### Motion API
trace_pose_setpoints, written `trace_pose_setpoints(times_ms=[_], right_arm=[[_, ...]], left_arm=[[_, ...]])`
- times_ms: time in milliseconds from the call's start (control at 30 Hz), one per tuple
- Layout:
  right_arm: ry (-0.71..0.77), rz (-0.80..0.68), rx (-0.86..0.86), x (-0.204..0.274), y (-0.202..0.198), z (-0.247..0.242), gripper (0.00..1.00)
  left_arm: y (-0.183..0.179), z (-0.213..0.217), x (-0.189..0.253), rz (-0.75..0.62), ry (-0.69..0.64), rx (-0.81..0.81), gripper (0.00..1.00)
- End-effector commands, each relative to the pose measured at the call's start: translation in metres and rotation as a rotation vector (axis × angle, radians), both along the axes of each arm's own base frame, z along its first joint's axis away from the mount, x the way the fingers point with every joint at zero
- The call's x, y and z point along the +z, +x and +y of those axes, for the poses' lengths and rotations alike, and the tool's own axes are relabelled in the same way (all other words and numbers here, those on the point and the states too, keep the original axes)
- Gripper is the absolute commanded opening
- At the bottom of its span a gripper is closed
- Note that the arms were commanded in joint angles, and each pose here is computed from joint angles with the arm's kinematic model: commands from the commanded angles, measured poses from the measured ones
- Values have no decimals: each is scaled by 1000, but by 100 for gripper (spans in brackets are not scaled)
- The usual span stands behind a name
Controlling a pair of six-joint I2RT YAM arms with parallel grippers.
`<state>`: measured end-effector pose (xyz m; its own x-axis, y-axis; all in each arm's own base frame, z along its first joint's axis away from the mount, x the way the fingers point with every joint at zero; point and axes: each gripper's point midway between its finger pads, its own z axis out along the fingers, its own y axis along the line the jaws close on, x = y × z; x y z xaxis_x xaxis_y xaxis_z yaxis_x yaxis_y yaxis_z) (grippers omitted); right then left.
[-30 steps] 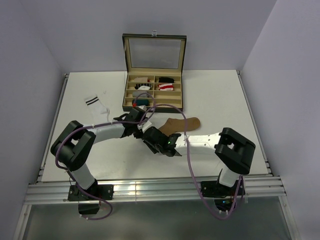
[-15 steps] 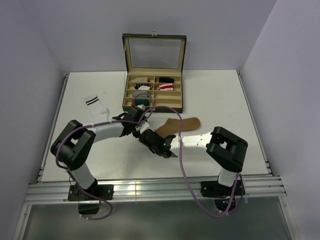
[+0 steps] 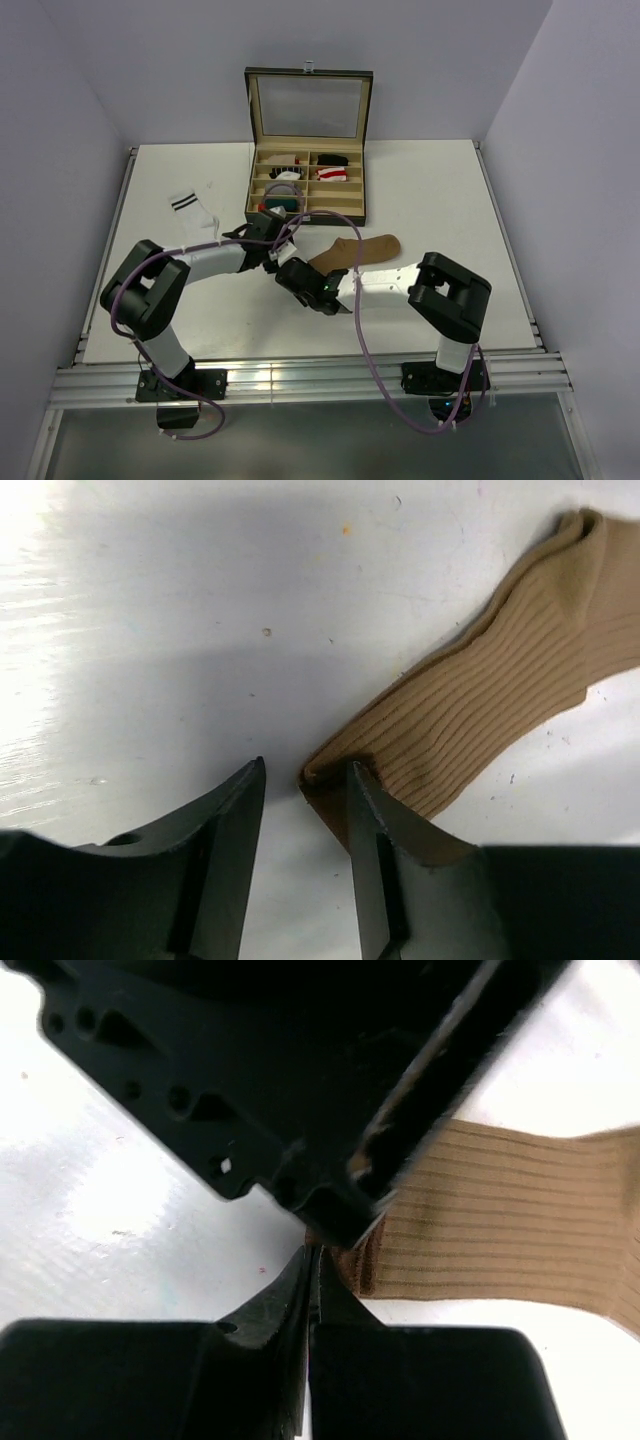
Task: Roll the socks
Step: Roll the sock at the center of the board.
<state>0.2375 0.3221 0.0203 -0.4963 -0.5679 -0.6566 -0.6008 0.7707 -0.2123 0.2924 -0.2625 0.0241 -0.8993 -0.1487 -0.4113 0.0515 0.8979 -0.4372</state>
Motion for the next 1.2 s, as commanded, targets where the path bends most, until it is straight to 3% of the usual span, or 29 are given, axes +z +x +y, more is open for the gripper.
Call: trace_pose_setpoints(times_ms=[0,300,467,767,1167], right_arm=[[-98,195,20,-40,-22,-32,0],[214,395,37,-18,-13,-37,0],[343,520,46,-16,-13,-39,0],[502,632,34,-8,-1,-46,0],[525,665,0,-13,5,-52,0]], left_arm=[[-13,-3,14,-24,16,-3,46],[8,6,55,-127,-81,135,65],[11,16,67,-158,-129,196,68],[4,-13,60,-135,-229,84,66],[0,-43,25,-47,-218,-22,57]])
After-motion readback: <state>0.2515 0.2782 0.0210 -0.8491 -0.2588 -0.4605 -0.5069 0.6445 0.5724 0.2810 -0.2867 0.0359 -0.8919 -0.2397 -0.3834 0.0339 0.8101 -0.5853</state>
